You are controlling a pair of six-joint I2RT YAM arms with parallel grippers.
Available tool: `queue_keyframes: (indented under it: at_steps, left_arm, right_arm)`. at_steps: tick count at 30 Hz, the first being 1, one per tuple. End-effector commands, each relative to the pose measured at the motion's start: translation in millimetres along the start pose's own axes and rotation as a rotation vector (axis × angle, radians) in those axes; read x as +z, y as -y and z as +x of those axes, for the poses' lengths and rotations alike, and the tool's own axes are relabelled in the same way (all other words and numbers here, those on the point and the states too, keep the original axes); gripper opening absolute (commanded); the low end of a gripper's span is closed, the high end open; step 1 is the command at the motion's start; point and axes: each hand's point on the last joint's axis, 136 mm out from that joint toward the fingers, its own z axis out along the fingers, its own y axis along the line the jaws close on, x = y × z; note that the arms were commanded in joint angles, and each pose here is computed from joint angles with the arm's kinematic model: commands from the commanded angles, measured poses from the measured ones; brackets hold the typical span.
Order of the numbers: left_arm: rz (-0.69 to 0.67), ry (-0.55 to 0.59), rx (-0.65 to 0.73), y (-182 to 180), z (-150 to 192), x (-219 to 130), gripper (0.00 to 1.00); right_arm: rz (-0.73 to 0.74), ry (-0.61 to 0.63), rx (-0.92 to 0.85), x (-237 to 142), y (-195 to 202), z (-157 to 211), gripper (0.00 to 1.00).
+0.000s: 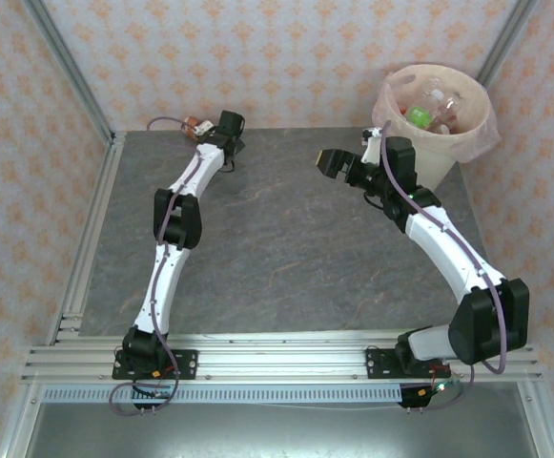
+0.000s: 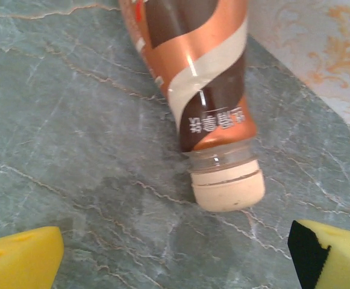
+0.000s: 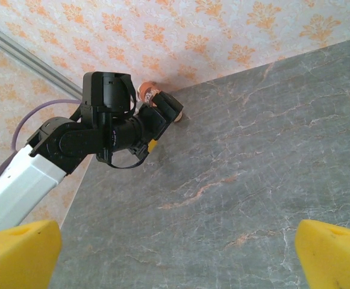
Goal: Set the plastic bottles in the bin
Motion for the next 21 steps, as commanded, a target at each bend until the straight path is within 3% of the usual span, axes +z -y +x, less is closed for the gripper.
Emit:
queue_keyframes:
  at_steps: [1, 21]
  left_arm:
    - [-0.010, 0.045, 0.059, 2, -12, -2, 0.97]
    - [0.099, 0.103, 0.085, 8, -33, 45, 0.78]
  right_arm:
    - [-0.025, 0.025, -0.020, 3, -7, -6, 0.99]
    - [0.006, -0.050, -0.036, 34, 10, 2, 0.99]
